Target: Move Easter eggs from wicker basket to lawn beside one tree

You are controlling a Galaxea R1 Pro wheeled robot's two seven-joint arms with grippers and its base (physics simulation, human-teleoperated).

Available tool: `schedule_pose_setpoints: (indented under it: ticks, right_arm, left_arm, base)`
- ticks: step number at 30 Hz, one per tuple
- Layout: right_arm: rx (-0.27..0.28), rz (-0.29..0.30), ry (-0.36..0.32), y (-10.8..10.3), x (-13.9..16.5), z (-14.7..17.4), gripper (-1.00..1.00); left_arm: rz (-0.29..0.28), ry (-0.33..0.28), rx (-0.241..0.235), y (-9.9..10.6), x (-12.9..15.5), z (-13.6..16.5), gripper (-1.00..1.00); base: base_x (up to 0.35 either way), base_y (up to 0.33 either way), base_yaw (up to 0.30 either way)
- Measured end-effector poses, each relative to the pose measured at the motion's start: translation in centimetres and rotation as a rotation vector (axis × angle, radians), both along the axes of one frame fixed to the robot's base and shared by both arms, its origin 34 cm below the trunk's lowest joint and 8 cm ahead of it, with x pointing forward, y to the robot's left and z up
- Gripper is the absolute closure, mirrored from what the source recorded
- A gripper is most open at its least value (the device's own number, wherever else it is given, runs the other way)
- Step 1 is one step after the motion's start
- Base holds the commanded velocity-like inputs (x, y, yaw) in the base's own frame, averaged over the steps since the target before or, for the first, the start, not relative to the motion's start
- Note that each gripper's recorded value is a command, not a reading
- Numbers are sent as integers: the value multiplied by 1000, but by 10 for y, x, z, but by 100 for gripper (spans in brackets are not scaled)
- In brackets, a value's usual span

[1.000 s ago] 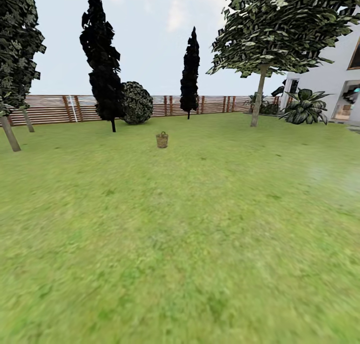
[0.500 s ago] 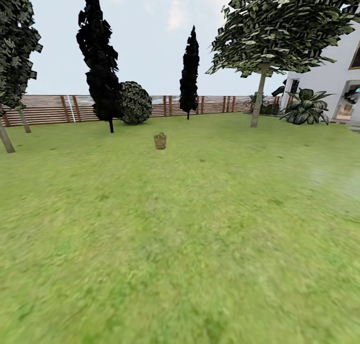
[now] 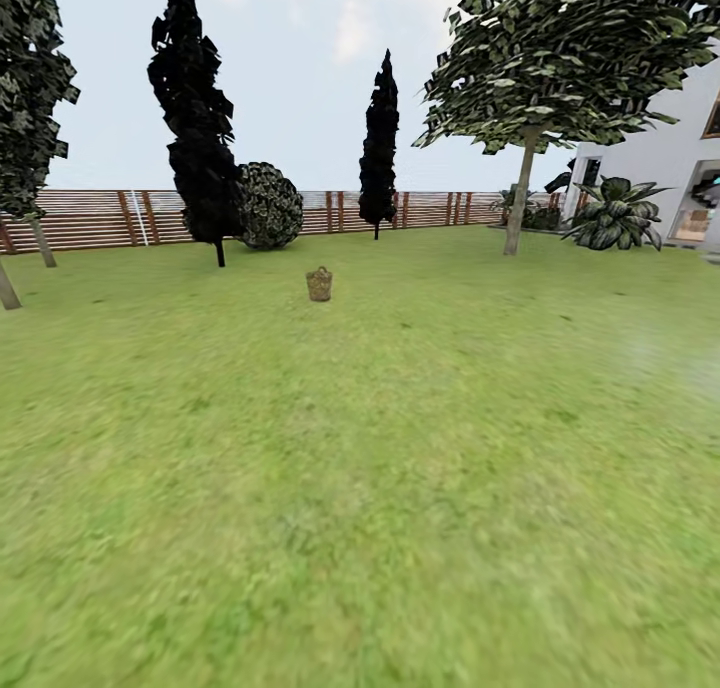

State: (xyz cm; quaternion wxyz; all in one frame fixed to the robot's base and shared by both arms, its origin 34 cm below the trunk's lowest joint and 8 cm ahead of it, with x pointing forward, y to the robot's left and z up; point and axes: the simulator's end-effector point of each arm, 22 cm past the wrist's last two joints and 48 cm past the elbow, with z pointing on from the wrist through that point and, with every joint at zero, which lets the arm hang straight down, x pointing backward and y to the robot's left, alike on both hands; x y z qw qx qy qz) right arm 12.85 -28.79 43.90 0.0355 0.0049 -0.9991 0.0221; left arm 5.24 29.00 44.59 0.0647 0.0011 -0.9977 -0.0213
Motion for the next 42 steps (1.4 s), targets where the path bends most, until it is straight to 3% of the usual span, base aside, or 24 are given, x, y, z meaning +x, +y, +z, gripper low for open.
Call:
schedule_pose_setpoints:
  ticks: [27,36,39,42]
  right_arm:
    - [-4,-11,-3,-1,1,0,-100]
    - [0,-13,-3,1,1,0,-100]
    - [1,-10,-2,1,1,0,-100]
    - [-2,-16,-1,-1,1,0,-100]
  left_arm:
    - [2,3,-1,-1,0,0,-100]
    - [6,-31,-3,-3,16,-2,-100]
    - [36,-38,1,-3,19,-2,-100]
    - [102,-57,8,-5,27,-3,-100]
  base:
    - [337,0,0]
    - [337,0,0]
    - [337,0,0]
    - [337,0,0]
